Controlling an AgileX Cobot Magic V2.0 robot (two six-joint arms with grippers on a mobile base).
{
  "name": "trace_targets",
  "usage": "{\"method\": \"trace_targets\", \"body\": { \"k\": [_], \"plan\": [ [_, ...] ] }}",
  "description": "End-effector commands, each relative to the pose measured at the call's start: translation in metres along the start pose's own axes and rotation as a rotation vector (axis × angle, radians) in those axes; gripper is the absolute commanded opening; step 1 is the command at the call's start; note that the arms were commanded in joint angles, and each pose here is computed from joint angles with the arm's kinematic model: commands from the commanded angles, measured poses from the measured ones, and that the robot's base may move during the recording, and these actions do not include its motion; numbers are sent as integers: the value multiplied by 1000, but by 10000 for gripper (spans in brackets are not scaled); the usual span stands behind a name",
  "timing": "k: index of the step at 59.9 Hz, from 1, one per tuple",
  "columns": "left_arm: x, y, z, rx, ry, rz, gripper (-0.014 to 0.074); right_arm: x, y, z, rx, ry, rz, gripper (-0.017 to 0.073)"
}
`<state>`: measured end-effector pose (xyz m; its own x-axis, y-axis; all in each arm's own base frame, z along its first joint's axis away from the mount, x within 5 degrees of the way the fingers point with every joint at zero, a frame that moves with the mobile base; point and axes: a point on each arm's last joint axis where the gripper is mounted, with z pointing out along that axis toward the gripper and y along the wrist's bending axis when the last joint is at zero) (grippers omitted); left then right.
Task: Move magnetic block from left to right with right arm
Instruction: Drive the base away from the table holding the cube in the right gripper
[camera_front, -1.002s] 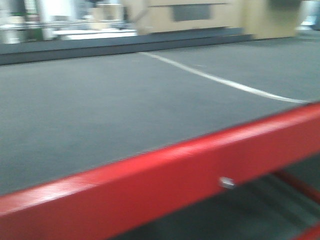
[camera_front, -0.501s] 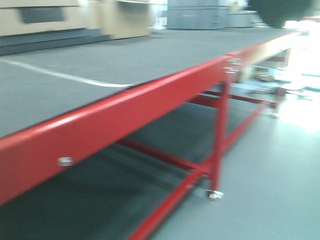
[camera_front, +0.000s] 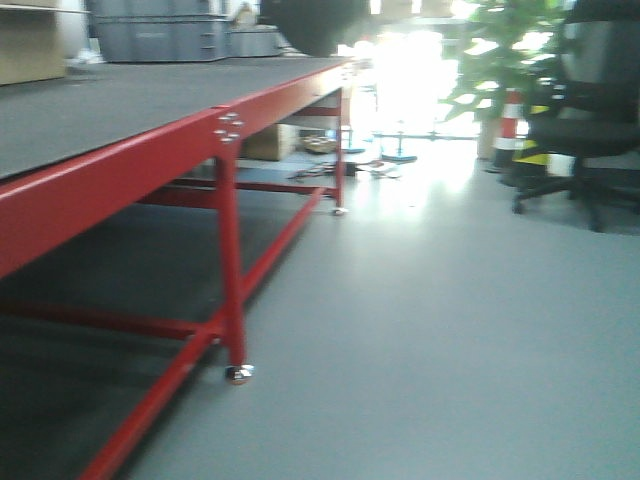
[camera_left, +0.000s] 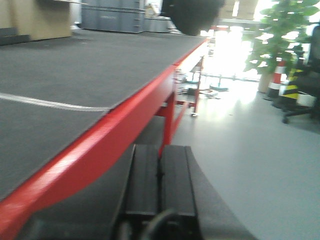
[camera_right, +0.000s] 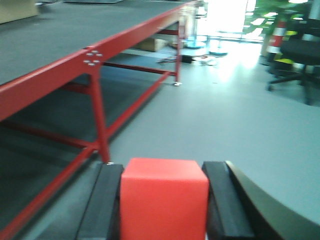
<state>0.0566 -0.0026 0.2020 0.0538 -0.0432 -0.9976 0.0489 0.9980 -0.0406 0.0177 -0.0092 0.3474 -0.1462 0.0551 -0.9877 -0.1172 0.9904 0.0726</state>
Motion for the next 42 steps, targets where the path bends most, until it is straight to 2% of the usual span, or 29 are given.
{"method": "trace_targets", "body": {
  "k": [1, 42],
  "plan": [
    [-6, 0, -1, 7, -95, -7, -116, -15, 2, -2, -10, -103, -20, 193],
    [-6, 0, -1, 7, -95, -7, -116, -15, 2, -2, -10, -104, -20, 193]
  ]
}}
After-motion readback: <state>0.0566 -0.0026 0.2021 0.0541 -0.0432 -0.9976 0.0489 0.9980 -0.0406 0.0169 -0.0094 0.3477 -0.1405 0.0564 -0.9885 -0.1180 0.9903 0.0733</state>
